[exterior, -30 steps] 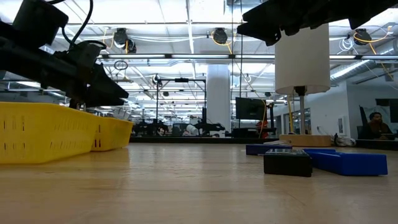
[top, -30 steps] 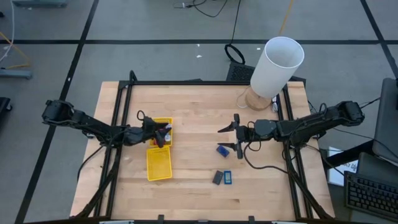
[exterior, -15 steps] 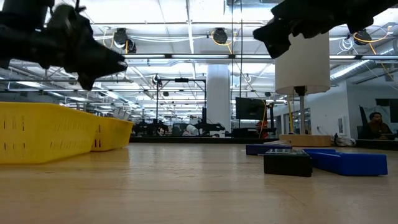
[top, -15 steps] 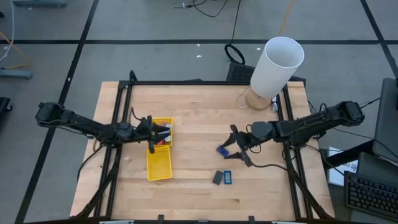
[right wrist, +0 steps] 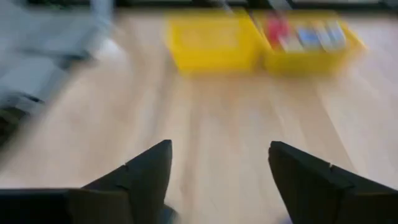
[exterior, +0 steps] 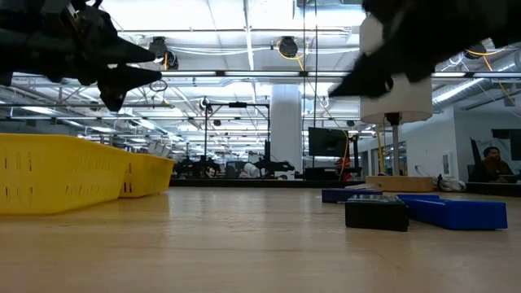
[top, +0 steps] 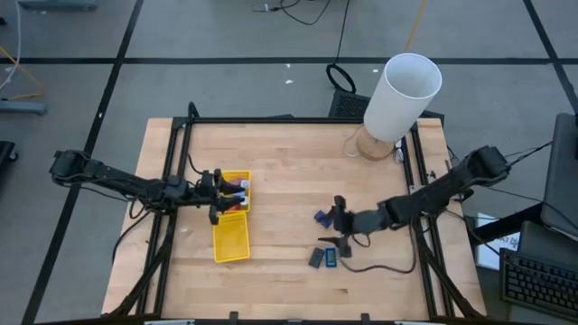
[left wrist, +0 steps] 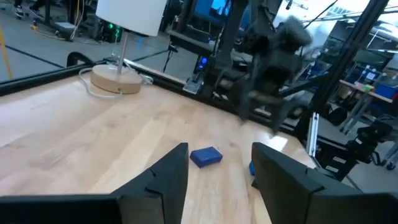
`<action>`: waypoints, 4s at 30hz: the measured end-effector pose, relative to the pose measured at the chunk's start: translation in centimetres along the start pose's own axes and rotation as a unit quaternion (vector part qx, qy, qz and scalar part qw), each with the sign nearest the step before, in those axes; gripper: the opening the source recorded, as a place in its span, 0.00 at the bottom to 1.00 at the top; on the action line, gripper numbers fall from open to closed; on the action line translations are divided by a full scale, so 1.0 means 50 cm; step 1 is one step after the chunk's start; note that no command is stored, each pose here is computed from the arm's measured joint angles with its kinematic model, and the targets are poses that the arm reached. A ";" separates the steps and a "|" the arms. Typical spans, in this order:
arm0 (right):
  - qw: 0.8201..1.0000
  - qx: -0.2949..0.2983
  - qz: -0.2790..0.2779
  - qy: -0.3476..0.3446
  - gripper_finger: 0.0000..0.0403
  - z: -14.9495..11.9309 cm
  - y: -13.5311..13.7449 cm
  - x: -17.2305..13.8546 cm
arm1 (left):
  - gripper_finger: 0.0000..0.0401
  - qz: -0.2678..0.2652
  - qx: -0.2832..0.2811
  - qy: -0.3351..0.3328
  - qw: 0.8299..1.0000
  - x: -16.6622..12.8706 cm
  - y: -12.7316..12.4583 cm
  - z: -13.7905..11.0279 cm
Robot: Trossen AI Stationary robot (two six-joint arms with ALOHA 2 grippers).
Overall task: Pick & Place Office items
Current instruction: Put the top blue digital timer into the bottom yellow bin
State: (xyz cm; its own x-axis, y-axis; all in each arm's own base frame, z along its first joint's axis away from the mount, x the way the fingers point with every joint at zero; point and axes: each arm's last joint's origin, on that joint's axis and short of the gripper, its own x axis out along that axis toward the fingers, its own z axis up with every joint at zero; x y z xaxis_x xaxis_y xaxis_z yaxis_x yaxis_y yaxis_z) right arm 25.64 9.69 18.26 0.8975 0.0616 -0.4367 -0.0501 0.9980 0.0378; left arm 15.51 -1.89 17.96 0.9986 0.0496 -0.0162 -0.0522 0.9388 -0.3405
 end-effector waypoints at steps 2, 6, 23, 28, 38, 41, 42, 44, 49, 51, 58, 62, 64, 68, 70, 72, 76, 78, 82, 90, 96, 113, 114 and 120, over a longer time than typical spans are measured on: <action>0.998 0.008 -0.046 0.045 0.70 -0.030 0.000 0.010 | 0.46 0.001 -0.002 0.002 1.000 0.000 0.000 -0.001; 0.987 0.045 -0.109 0.111 0.76 -0.078 -0.008 0.026 | 0.48 0.002 -0.009 0.005 1.000 0.000 0.001 -0.002; 0.971 0.100 -0.145 0.164 0.67 -0.147 -0.038 0.089 | 0.52 0.017 -0.003 -0.001 1.000 0.000 0.003 -0.001; 0.971 0.097 -0.136 0.170 0.58 -0.144 -0.044 0.088 | 0.52 0.018 0.001 0.000 1.000 0.000 0.003 -0.002; 0.975 0.062 -0.120 0.177 0.37 -0.144 -0.043 0.089 | 0.52 0.020 0.001 0.002 1.000 0.000 0.003 -0.002; 0.978 0.035 -0.112 0.173 0.37 -0.140 -0.043 0.087 | 0.52 0.020 0.000 0.002 1.000 0.000 0.003 -0.002; 0.979 0.025 -0.108 0.171 0.37 -0.136 -0.043 0.085 | 0.52 0.020 -0.002 0.002 1.000 0.000 0.003 -0.002; 0.982 0.007 -0.101 0.161 0.37 -0.125 -0.044 0.080 | 0.52 0.020 -0.015 0.001 1.000 0.000 0.003 -0.002; 0.989 -0.023 -0.101 0.105 0.40 -0.071 -0.054 0.054 | 0.52 0.019 -0.059 -0.004 0.998 0.000 0.003 -0.001; 0.989 -0.040 -0.117 0.086 0.39 -0.054 -0.057 0.043 | 0.52 0.019 -0.086 -0.004 0.996 0.000 0.003 -0.001; 0.979 -0.145 -0.146 0.012 0.37 -0.003 -0.059 0.022 | 0.52 0.028 -0.160 0.011 0.987 0.010 0.005 -0.014; 0.967 -0.195 -0.161 -0.025 0.40 0.016 -0.058 0.021 | 0.52 0.036 -0.191 0.022 0.981 0.033 0.004 -0.024; 0.958 -0.220 -0.180 -0.032 0.39 0.022 -0.060 0.020 | 0.52 0.038 -0.188 0.028 0.981 0.052 -0.001 -0.023; 0.943 -0.245 -0.220 -0.040 0.38 0.032 -0.063 0.017 | 0.55 0.034 -0.157 0.039 0.986 0.109 -0.022 -0.004; 0.943 -0.245 -0.220 -0.042 0.38 0.034 -0.063 0.017 | 0.59 0.032 -0.138 0.039 0.989 0.143 -0.034 0.007; 0.943 -0.247 -0.218 -0.039 0.39 0.032 -0.063 0.017 | 0.63 0.031 -0.121 0.039 0.991 0.178 -0.045 0.018; 0.943 -0.250 -0.214 -0.039 0.40 0.031 -0.057 0.016 | 0.71 0.032 -0.102 0.043 0.993 0.244 -0.063 0.026; 0.943 -0.254 -0.211 -0.040 0.39 0.031 -0.053 0.016 | 0.74 0.032 -0.099 0.043 0.994 0.276 -0.070 0.027; 0.942 -0.260 -0.211 -0.039 0.38 0.030 -0.053 0.015 | 0.78 0.032 -0.098 0.046 0.994 0.329 -0.081 0.022; 0.941 -0.260 -0.211 -0.041 0.39 0.031 -0.053 0.015 | 0.78 0.047 -0.097 0.056 0.993 0.384 -0.075 0.002; 0.941 -0.259 -0.212 -0.042 0.39 0.032 -0.053 0.015 | 0.74 0.059 -0.102 0.053 0.992 0.390 -0.060 0.003; 0.943 -0.252 -0.210 -0.045 0.39 0.033 -0.053 0.015 | 0.43 0.058 -0.111 0.048 0.991 0.391 -0.057 0.006; 0.943 -0.253 -0.210 -0.045 0.39 0.033 -0.053 0.015 | 0.41 0.057 -0.111 0.047 0.991 0.391 -0.057 0.006; 0.944 -0.252 -0.210 -0.044 0.40 0.032 -0.053 0.015 | 0.28 0.056 -0.109 0.047 0.991 0.391 -0.055 0.008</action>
State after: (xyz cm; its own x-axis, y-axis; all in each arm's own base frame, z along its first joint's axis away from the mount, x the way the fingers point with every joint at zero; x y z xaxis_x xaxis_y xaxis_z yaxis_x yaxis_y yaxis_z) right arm 27.17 7.07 19.28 0.9165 -0.3201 -0.2400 0.1367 0.8142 -0.5642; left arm 35.19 -3.37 18.95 0.9829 0.1084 -0.1489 -0.1717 0.8321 -0.5274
